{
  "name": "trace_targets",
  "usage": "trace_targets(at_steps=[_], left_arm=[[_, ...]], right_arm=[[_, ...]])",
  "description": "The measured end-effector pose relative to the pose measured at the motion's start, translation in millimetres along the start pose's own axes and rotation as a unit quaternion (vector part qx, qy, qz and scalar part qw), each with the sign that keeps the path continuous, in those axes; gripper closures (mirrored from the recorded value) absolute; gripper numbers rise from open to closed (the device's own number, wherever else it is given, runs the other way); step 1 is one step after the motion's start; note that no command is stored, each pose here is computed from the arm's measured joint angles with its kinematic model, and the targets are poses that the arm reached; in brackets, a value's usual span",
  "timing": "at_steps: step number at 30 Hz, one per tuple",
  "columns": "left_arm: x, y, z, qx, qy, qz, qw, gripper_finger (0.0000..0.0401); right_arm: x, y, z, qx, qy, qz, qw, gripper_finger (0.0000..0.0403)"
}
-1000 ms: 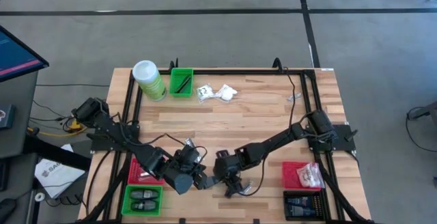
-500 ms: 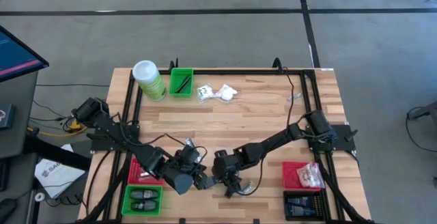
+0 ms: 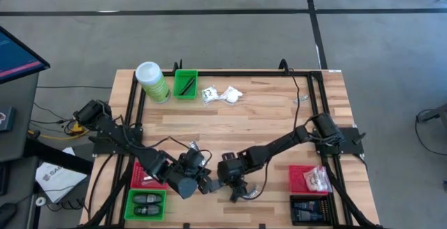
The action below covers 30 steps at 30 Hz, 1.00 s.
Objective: Pick & Place Travel size toiletries
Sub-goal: Put the shave cream into the black bin
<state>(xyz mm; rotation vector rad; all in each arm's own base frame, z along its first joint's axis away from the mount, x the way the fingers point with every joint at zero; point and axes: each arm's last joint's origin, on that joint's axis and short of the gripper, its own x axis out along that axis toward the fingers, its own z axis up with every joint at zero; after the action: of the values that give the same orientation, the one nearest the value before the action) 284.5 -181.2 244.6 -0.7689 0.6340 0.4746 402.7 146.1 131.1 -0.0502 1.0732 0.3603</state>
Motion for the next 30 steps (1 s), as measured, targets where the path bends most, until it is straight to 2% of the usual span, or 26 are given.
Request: trace_targets(at_steps=[5,11,19,24,30], left_arm=[[-9,-3,10,-0.026,-0.067,-0.013,0.997,0.04],[-36,-3,31,-0.019,-0.137,-0.031,0.99,0.04],[-91,2,58,0.009,-0.158,-0.092,0.983,0.04],[-109,5,64,0.021,-0.167,-0.112,0.979,0.04],[-108,4,62,0.025,-0.168,-0.113,0.979,0.04]], right_arm=[[-12,-7,14,0.024,0.01,-0.006,1.0,0.0285],[-27,-17,26,0.059,0.028,-0.016,0.998,0.0282],[-64,-46,34,0.104,0.04,-0.034,0.993,0.0285],[-115,-65,37,0.135,0.011,-0.046,0.99,0.0285],[-204,-79,36,0.181,-0.084,-0.062,0.978,0.0285]])
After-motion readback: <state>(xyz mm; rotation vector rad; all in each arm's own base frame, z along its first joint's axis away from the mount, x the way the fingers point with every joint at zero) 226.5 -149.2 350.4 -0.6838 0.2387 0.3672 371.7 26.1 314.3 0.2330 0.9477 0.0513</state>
